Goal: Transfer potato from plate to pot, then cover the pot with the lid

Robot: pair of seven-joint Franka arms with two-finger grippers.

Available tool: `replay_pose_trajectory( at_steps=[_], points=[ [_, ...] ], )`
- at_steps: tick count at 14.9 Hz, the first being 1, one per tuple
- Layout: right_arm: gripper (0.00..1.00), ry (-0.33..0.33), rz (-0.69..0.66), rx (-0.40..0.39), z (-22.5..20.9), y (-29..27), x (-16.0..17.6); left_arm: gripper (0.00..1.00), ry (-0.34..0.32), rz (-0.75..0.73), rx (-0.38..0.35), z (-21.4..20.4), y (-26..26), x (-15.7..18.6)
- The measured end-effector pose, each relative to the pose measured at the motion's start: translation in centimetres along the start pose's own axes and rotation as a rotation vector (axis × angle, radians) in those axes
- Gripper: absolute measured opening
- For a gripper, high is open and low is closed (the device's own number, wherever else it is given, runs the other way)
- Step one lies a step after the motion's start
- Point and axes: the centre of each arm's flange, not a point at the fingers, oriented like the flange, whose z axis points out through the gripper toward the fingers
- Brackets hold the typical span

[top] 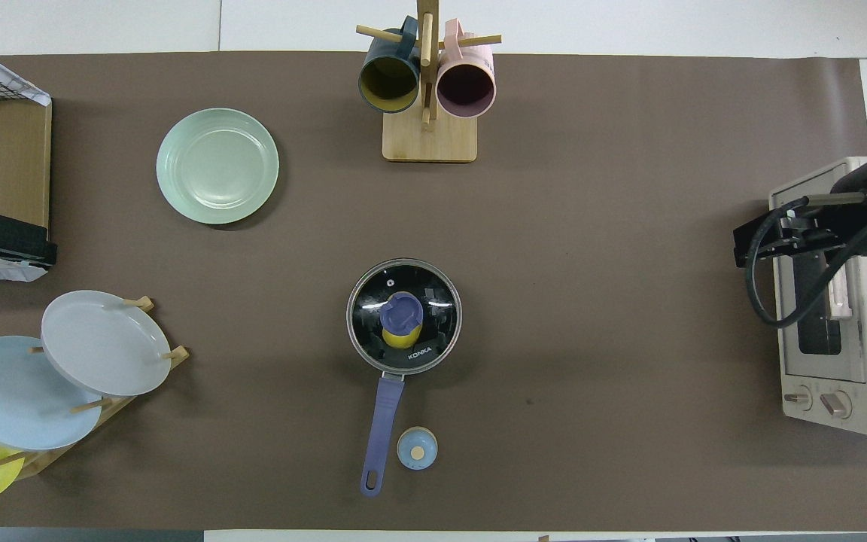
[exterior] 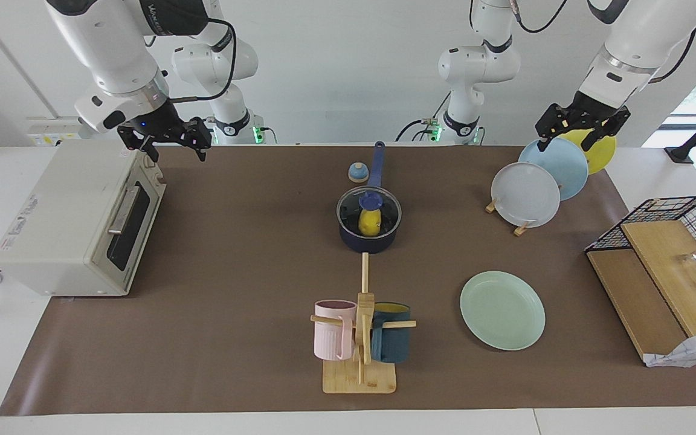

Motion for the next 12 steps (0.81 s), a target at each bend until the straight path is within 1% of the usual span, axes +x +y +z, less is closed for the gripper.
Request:
replay_pose_trajectory(
  at_steps=[2, 3, 8, 12],
  points=[
    [1.00, 0.024, -0.011, 0.004, 0.3, 1.2, -0.2, 1.00, -0.003, -0.001, 0.005, 0.0, -0.1, 0.0],
    [1.00, 0.024, -0.012, 0.002, 0.6, 1.4, -0.2, 1.00, -0.003, -0.001, 0.010, 0.0, -0.1, 0.0],
    [1.00, 0.007, -0.022, -0.023, 1.5, 1.0, -0.1, 1.00, -0.002, -0.002, 0.019, 0.0, -0.2, -0.1],
    [1.00, 0.005, -0.008, -0.026, 1.6, 1.7, -0.1, 1.00, -0.001, -0.003, 0.021, 0.0, -0.3, -0.1]
  ],
)
